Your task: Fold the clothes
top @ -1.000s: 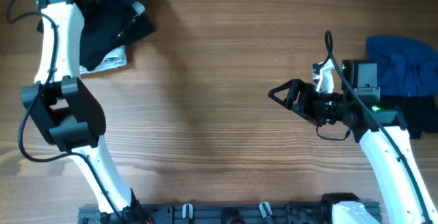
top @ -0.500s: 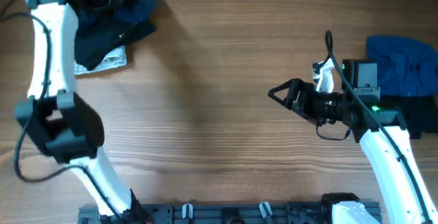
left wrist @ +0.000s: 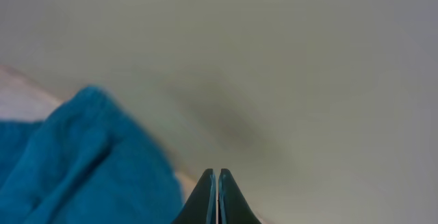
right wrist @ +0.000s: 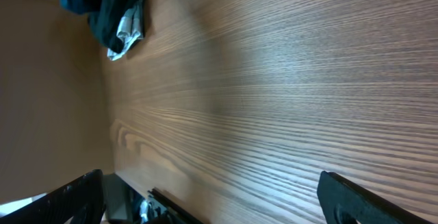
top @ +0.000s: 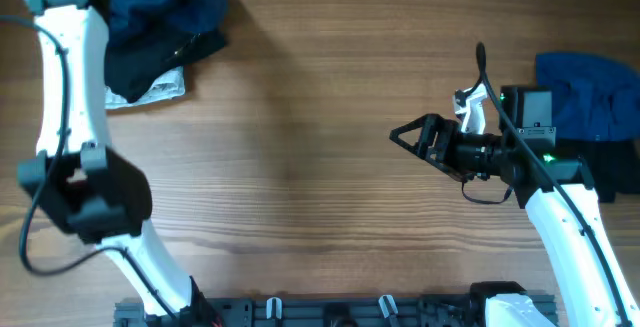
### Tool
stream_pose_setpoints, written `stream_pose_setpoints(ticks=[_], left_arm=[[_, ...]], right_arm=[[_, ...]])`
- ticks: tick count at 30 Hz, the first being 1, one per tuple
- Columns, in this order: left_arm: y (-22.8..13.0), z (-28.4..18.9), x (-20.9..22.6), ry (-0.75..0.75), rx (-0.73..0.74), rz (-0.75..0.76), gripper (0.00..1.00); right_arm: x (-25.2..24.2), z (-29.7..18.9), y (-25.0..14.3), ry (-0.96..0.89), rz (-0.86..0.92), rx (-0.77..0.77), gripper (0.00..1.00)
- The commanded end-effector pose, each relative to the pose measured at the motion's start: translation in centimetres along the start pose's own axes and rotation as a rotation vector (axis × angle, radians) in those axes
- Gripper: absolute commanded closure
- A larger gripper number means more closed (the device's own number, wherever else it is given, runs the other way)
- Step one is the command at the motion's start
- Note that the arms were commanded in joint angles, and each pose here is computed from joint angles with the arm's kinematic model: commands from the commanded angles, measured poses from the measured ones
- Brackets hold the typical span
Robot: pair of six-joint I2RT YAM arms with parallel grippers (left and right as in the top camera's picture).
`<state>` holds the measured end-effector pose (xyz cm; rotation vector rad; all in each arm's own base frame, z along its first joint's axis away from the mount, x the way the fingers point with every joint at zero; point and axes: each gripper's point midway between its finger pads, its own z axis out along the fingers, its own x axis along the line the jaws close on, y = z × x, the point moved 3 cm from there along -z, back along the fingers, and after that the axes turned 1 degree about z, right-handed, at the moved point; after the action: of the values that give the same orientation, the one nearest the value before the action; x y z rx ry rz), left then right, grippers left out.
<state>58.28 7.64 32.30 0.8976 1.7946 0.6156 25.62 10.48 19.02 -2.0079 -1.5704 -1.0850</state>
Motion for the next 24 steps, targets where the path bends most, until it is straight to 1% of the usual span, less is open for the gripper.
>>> stream_pose_setpoints(ticks=[1, 4, 5, 8, 10, 12, 14, 16, 18, 20, 21, 22, 23, 24], left_arm=[[-3.2, 3.5, 4.0, 0.098, 0.078, 0.109, 0.96], [-6.0, 4.2, 6.1, 0.159, 0.187, 0.147, 0.96], [-6.7, 3.9, 6.8, 0.189, 0.223, 0.144, 0.96], [-9.8, 2.3, 9.8, 0.295, 0.395, 0.105, 0.96], [-10.7, 1.0, 12.0, 0.373, 0.47, 0.079, 0.96], [-10.9, -0.6, 14.7, 0.489, 0.512, 0.067, 0.96], [-11.1, -3.7, 18.8, 0.655, 0.59, 0.031, 0.96], [-11.0, -5.3, 20.6, 0.705, 0.621, -0.012, 0.96], [-10.2, -6.9, 21.9, 0.742, 0.622, -0.072, 0.96], [-8.9, -7.5, 20.2, 0.668, 0.591, -0.097, 0.96], [-8.4, -7.6, 18.2, 0.579, 0.582, -0.115, 0.96], [-8.2, -7.7, 17.0, 0.516, 0.584, -0.132, 0.85], [-8.0, -7.7, 15.1, 0.416, 0.59, -0.158, 0.26], [-8.1, -7.6, 13.6, 0.32, 0.611, -0.19, 0.0]], right_arm=[[0.6, 0.0, -0.2, 0.036, -0.023, 0.017, 0.01], [0.6, 0.0, -0.3, 0.035, -0.022, 0.018, 0.01], [0.6, 0.0, -0.3, 0.035, -0.022, 0.019, 0.01], [0.7, 0.0, -0.2, 0.037, -0.028, 0.015, 0.01], [0.7, 0.0, -0.2, 0.037, -0.033, 0.015, 0.01], [0.6, 0.0, -0.3, 0.036, -0.042, 0.018, 0.01], [0.7, -0.1, -0.4, 0.041, -0.05, 0.024, 0.01], [0.7, -0.1, -0.4, 0.042, -0.055, 0.023, 0.01], [0.7, -0.1, -0.4, 0.042, -0.066, 0.023, 0.01], [0.7, -0.1, -0.4, 0.042, -0.066, 0.022, 0.0], [0.7, -0.1, -0.4, 0.042, -0.066, 0.022, 0.01], [0.7, -0.1, -0.4, 0.042, -0.067, 0.022, 0.01], [0.7, -0.1, -0.3, 0.042, -0.067, 0.021, 0.01], [0.7, -0.1, -0.3, 0.042, -0.068, 0.021, 0.01]])
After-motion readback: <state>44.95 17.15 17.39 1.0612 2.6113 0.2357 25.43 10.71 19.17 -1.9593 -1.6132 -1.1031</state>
